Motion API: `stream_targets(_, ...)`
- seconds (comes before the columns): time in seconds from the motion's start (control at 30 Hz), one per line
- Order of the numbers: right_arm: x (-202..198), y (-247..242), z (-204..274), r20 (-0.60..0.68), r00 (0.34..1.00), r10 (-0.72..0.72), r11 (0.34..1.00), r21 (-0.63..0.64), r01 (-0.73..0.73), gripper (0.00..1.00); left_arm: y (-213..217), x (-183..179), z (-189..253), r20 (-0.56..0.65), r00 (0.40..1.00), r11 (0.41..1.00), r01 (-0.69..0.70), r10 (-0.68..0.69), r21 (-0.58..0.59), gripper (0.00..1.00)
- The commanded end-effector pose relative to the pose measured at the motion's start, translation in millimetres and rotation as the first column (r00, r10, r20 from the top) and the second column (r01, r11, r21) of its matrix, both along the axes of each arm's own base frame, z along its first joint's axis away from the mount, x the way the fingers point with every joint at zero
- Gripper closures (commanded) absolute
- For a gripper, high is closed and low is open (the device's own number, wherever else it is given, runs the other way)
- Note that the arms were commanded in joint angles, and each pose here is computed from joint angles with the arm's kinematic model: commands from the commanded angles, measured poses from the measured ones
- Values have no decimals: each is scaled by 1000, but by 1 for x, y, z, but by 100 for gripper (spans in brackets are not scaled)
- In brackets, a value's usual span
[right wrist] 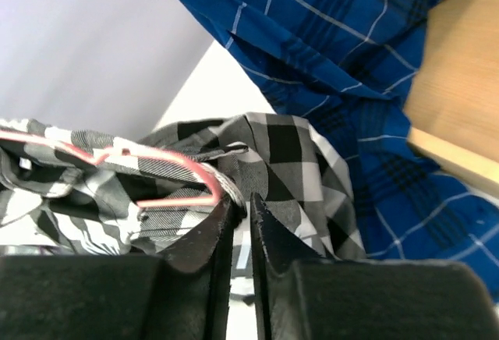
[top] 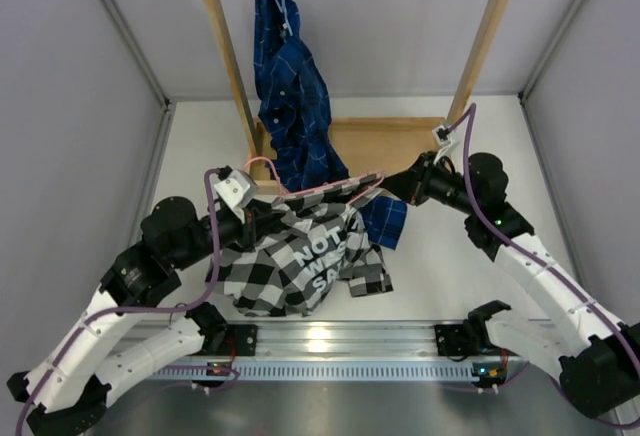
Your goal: Place the shirt on the hanger
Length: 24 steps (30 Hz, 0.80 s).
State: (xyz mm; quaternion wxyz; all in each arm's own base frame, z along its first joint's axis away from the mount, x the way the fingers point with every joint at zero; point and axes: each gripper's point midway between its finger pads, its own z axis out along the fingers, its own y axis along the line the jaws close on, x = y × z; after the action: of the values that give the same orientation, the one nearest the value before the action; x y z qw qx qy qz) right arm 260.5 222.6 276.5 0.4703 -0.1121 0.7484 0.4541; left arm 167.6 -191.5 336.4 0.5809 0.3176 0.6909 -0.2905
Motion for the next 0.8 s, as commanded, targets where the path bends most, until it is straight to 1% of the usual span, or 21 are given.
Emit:
stream_targets(0.0, 11, 1, 28, 117, 993, -5, 991, 134, -11, 87, 8, -9, -1, -10, 1000, 1000, 5, -5, 27, 100)
stream_targets(0.03, 11, 2, 34, 148, 989, -6, 987, 161, -18, 87, 8, -9, 0, -6, 1000, 1000, 8, -8, 24, 100)
stream_targets(0.1, 10, 3, 30, 135, 991, 1, 983, 183, -26, 95, 7, -10, -1, -7, 1000, 1000, 17, -17, 21, 100)
stream_targets(0.13, 11, 4, 30, 132, 991, 5, 982, 185, -30, 98, 7, -10, -1, -4, 1000, 1000, 16, -16, 21, 100)
stream_targets(0.2, 13, 5, 27, 128, 992, 2, 981, 192, -27, 100, 7, -11, 0, -1, 1000, 1000, 22, -22, 17, 100)
stream_targets(0.33, 14, 8, 30, 135, 991, 15, 975, 217, -44, 100, 8, -11, 4, -1, 1000, 1000, 8, -8, -5, 100)
stream_targets(0.37, 11, 11, 28, 133, 990, 38, 975, 213, -66, 98, 9, -10, 6, -6, 1000, 1000, -8, 8, -21, 100)
stream_targets(0.4, 10, 11, 26, 132, 990, 44, 974, 213, -72, 95, 14, -4, 8, -11, 998, 998, -54, 54, -32, 100)
stream_targets(0.43, 8, 10, 23, 126, 991, 40, 974, 217, -67, 82, 17, -1, 11, -10, 996, 995, -85, 84, -46, 100)
stream_targets(0.5, 9, 0, 7, 84, 996, -33, 974, 228, 13, 68, 22, 4, 18, -16, 990, 987, -138, 138, -78, 100)
stream_targets(0.57, 12, -12, -14, 17, 992, -122, 965, 236, 115, 69, 22, 3, 27, -5, 990, 983, -137, 138, -124, 100)
stream_targets(0.6, 11, -13, -18, 0, 991, -134, 961, 244, 130, 69, 19, 1, 29, -7, 993, 982, -120, 120, -144, 100)
stream_targets(0.63, 7, -10, -22, -8, 993, -115, 960, 254, 114, 69, 15, -4, 31, -2, 996, 983, -86, 87, -162, 100)
stream_targets(0.67, 2, -6, -33, -34, 996, -88, 961, 261, 94, 69, 13, -5, 35, 10, 997, 980, -70, 73, -185, 100)
stream_targets(0.7, -4, 1, -34, -31, 998, -51, 960, 273, 57, 68, 11, -6, 35, 7, 998, 978, -61, 64, -197, 100)
stream_targets(0.73, -13, 9, -29, 10, 1000, 10, 955, 295, -12, 63, 9, -7, 36, 7, 998, 977, -54, 56, -207, 100)
stream_targets(0.77, -19, 14, -31, 15, 999, 46, 951, 306, -49, 60, 7, -6, 39, 15, 999, 975, -47, 52, -219, 100)
